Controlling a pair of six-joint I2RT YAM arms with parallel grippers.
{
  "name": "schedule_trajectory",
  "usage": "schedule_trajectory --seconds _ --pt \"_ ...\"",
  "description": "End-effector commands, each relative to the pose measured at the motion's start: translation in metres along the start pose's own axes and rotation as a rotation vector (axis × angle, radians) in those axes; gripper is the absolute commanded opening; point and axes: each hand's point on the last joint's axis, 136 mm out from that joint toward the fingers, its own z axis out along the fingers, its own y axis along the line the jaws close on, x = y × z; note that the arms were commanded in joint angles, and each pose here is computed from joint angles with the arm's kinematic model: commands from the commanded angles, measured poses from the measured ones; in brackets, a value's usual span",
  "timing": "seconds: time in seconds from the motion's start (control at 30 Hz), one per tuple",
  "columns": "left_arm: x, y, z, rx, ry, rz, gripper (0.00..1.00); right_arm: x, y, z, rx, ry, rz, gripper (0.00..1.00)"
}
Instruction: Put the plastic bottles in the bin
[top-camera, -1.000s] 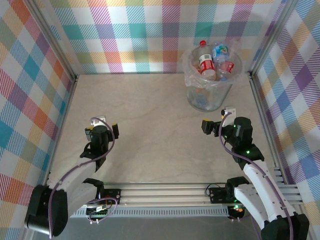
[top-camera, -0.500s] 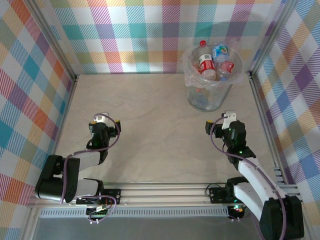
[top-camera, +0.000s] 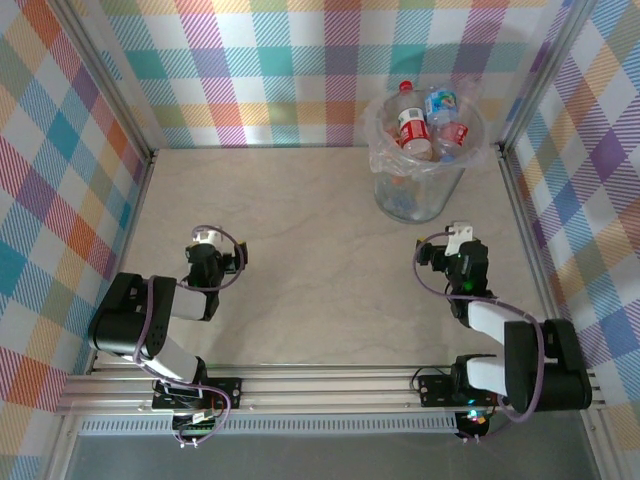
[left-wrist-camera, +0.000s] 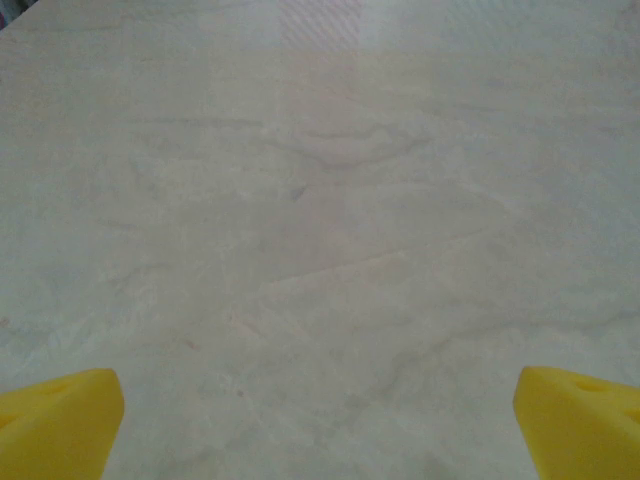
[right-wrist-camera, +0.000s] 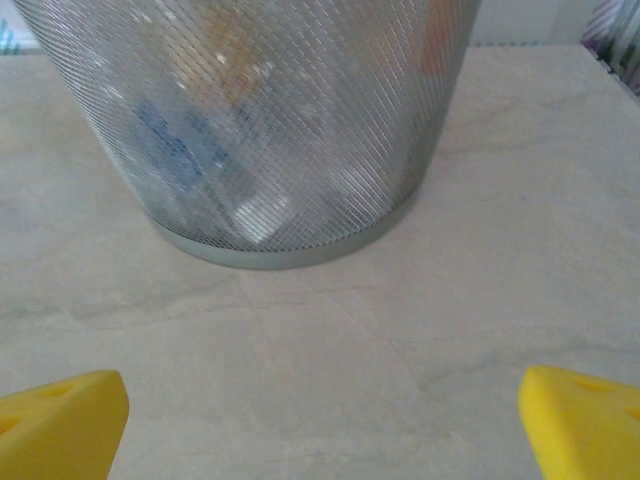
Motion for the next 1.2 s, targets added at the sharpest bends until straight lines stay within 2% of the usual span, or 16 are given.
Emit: schedule_trajectory --seconds 0.0,0.13,0.33,0.47,1.17 --pt "-0.016 -0.003 0.013 0.036 0.018 -0.024 1.0 -0.029 0.001 0.005 -0.027 -0.127 0.008 1.0" --pt "-0.019 -0.004 0.013 0.045 0.006 -0.029 1.0 -0.016 -0.004 0.02 -0.03 -0.117 0.044 1.0" --pt "-0.017 -0.011 0.01 0.086 -0.003 -0.01 1.0 -0.009 0.021 0.03 -0.179 -0.083 -0.018 1.0" --pt "-0.018 -0.01 0.012 0.079 0.008 -0.012 1.0 -0.006 0.0 0.047 -0.082 0.016 0.051 1.0" --pt "-0.018 -0.009 0.013 0.076 0.011 -0.014 1.0 -0.006 -0.001 0.045 -0.073 0.001 0.047 1.0"
